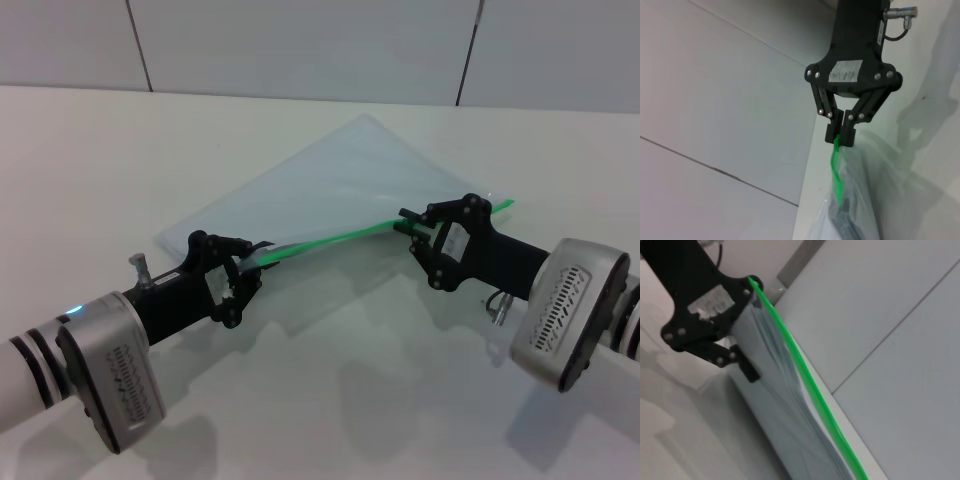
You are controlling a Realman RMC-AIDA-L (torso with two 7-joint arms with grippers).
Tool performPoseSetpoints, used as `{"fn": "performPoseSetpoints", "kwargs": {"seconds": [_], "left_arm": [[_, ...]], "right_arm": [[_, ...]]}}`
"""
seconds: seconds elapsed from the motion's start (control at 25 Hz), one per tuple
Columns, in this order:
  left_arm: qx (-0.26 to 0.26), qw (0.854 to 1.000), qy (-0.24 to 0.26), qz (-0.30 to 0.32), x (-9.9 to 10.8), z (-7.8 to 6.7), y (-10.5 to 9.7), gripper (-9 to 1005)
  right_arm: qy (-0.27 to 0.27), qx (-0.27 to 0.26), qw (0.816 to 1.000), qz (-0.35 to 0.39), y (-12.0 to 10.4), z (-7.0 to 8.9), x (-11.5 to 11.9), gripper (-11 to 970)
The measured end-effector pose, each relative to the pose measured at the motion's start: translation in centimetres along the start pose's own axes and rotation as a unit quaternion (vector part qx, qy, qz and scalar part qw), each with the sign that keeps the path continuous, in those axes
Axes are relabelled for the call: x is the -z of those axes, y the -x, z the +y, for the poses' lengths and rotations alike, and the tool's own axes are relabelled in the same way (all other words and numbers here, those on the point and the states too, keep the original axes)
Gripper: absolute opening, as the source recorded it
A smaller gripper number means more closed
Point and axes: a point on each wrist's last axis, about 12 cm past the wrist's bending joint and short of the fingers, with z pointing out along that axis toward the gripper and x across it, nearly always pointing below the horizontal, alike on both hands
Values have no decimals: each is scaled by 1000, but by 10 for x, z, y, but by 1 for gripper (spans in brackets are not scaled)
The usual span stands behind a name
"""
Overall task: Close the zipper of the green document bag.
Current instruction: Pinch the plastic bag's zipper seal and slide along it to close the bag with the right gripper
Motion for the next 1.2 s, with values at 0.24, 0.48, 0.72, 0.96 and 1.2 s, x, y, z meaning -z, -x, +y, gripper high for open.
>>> {"fn": "performPoseSetpoints", "kwargs": {"seconds": [0.24,0.48,0.72,0.96,1.2], "left_arm": [[0,1000,-1,1,1,-1,0,54],[0,1000,-1,2,1,-1,-1,54],[0,1000,-1,3,1,-1,-1,54],[1,1000,-1,3,2,-1,-1,54],[2,1000,-2,5,3,-2,-1,54]], "right_arm": [[-18,-5,1000,13,-7,-4,6,102],[-39,-8,999,28,-15,-10,13,105],[-62,-15,997,52,-25,-15,22,107],[-82,-19,992,92,-38,-24,28,110],[-103,-26,987,118,-47,-30,36,112]]}}
